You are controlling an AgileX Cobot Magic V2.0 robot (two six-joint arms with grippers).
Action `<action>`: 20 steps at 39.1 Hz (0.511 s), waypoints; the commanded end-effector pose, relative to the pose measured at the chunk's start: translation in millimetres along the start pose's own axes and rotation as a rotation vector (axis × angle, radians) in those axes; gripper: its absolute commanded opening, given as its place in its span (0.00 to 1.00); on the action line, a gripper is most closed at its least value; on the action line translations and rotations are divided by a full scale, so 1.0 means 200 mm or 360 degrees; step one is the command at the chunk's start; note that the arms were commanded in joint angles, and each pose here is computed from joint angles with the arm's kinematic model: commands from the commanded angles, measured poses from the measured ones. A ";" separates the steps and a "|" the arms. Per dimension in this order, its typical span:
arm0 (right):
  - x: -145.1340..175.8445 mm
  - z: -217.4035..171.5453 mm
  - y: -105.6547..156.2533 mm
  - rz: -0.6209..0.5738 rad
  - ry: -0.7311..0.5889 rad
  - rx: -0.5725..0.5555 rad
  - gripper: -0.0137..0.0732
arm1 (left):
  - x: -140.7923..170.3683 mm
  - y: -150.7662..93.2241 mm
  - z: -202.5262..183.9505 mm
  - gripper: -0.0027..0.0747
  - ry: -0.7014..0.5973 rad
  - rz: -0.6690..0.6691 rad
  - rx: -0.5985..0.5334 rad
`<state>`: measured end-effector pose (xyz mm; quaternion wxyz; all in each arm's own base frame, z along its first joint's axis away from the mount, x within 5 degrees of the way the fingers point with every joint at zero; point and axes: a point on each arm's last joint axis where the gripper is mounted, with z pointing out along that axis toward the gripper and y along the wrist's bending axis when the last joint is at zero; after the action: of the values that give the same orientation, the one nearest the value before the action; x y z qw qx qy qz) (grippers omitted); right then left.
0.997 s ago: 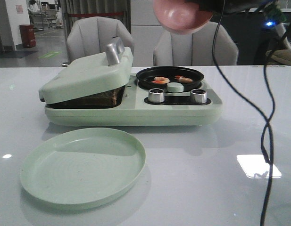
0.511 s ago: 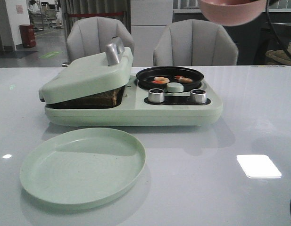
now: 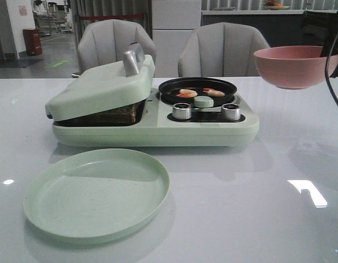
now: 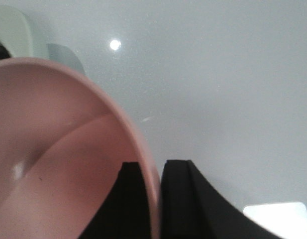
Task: Make breakfast with bread and shrimp
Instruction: 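Carry the bowl back and set it down on the table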
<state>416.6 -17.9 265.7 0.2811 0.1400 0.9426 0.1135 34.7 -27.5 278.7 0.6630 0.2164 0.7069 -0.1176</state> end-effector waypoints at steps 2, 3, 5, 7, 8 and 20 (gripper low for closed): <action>-0.06 -0.02 0.00 0.0055 -0.0094 -0.0045 0.32 | -0.06 0.01 -0.01 0.18 -0.0113 -0.0047 -0.0039; -0.05 0.01 -0.01 0.0059 -0.0071 -0.0039 0.32 | -0.06 0.01 -0.01 0.18 -0.0113 -0.0047 -0.0039; -0.04 0.05 -0.02 0.0065 -0.0033 -0.0029 0.32 | -0.06 0.01 -0.01 0.18 -0.0113 -0.0047 -0.0039; -0.03 0.11 -0.03 0.0073 0.0005 -0.0018 0.32 | -0.06 0.01 -0.01 0.18 -0.0113 -0.0047 -0.0039; -0.02 0.13 -0.04 0.0077 0.0023 -0.0012 0.32 | -0.06 0.01 -0.01 0.18 -0.0113 -0.0047 -0.0039; 0.03 0.33 -0.05 -0.0001 0.0079 0.0000 0.51 | -0.06 0.01 -0.01 0.18 -0.0113 -0.0047 -0.0039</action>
<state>441.8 -21.9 175.7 0.1998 0.1561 0.9608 0.1122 34.7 -27.5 278.7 0.6630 0.2164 0.7069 -0.1176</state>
